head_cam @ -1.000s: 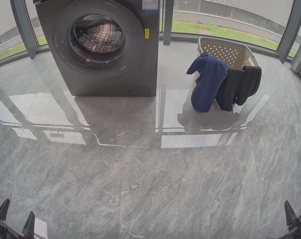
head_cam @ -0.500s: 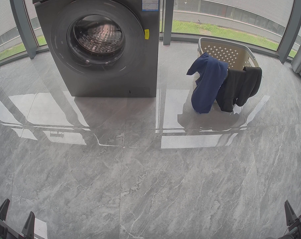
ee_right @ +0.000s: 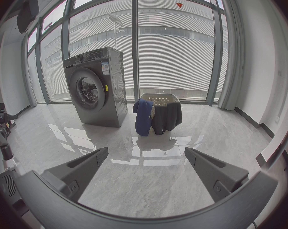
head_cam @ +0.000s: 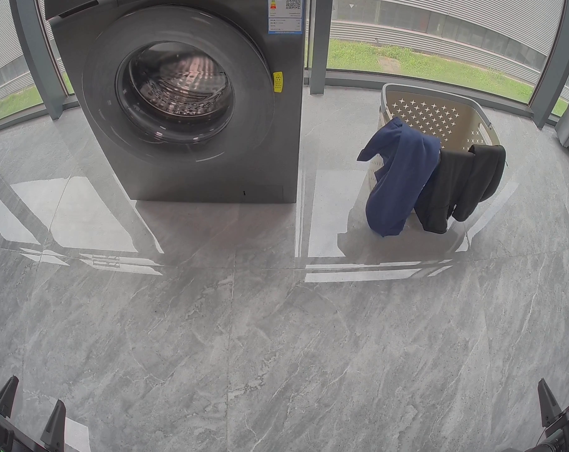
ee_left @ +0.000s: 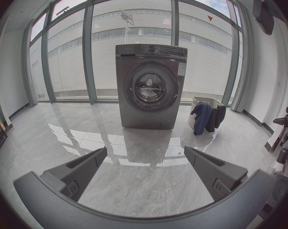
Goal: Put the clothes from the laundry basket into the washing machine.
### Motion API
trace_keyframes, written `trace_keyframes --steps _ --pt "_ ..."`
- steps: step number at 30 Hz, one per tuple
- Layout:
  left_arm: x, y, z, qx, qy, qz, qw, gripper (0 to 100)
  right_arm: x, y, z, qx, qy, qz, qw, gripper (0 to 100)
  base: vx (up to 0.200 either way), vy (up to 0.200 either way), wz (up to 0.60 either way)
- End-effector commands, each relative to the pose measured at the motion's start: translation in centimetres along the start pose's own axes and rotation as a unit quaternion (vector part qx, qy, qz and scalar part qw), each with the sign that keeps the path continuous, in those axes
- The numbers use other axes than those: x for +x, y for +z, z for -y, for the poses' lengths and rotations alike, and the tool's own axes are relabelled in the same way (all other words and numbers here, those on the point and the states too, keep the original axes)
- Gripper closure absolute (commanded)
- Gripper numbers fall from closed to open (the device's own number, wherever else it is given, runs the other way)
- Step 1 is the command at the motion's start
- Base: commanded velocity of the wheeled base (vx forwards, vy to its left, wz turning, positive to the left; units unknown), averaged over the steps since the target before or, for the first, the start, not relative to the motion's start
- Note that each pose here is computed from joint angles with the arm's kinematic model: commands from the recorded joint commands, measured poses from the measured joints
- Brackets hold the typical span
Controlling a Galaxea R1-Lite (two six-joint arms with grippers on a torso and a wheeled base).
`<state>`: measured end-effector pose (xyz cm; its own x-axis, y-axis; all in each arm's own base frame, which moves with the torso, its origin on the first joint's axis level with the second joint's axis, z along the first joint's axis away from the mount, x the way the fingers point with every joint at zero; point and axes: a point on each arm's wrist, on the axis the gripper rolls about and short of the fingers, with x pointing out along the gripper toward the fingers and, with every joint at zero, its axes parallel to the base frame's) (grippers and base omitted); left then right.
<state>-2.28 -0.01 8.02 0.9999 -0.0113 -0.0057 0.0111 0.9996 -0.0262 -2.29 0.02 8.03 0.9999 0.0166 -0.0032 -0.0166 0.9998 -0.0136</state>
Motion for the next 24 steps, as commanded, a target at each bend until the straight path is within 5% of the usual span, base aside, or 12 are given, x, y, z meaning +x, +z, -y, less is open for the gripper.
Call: trace_keyframes --steps 1,8,24 --pt "0.0 -0.49 -0.01 0.0 0.0 0.0 1.0 0 0.01 -0.53 -0.01 0.0 0.0 -0.001 1.0 0 0.2 0.0 0.0" --pt "0.01 -0.53 -0.02 0.0 0.0 -0.001 1.0 0 0.01 -0.53 -0.01 0.0 0.001 -0.001 1.0 0 0.2 0.0 0.0" --pt "0.0 -0.49 -0.01 -0.001 0.0 0.0 1.0 0 0.01 -0.53 -0.01 0.0 0.001 -0.001 1.0 0 0.0 -0.013 0.0"
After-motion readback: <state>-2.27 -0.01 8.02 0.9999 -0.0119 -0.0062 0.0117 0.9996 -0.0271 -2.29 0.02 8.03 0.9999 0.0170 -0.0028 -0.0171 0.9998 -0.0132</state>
